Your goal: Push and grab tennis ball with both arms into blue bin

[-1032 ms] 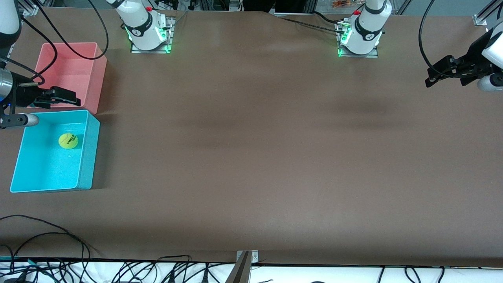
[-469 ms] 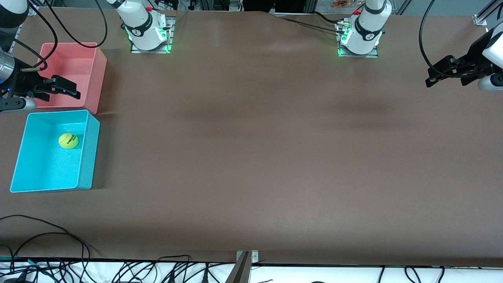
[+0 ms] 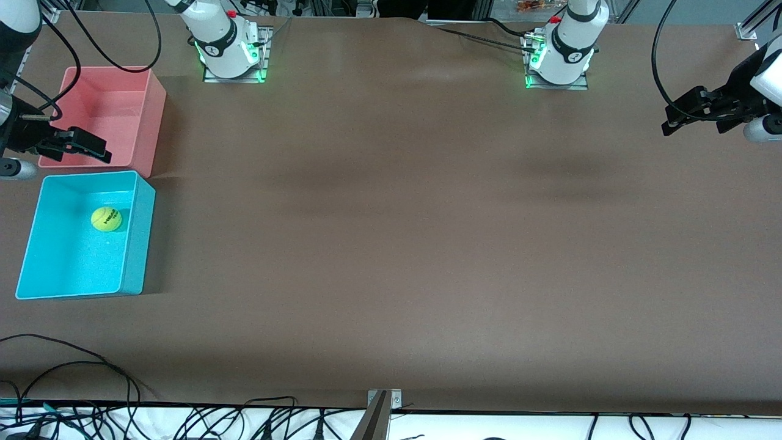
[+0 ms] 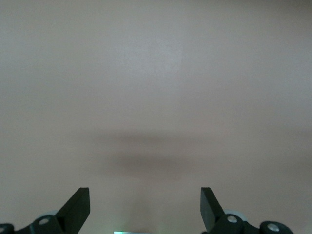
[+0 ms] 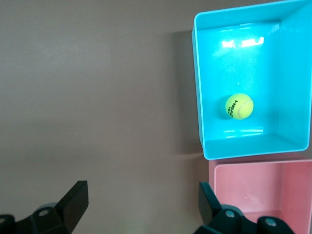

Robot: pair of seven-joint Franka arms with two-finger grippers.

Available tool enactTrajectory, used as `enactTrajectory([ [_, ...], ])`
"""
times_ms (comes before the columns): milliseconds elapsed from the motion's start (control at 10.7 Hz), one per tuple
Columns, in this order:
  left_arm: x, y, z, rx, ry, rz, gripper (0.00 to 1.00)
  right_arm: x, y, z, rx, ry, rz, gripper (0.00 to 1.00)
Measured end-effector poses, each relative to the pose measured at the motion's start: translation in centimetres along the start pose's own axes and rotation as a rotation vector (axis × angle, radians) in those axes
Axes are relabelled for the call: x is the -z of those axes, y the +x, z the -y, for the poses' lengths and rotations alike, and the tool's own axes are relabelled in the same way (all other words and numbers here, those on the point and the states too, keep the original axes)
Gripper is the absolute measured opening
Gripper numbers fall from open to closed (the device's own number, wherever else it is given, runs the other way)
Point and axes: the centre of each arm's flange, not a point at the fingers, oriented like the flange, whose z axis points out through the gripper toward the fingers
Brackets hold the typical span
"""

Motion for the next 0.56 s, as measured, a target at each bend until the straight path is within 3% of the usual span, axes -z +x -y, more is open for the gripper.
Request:
enactTrajectory([
  [563,0.0,0.1,0.79,0.015,-0.001,0.0,1.0,0.11,0.21,0.37,-0.028,0.001,-0.022,1.0],
])
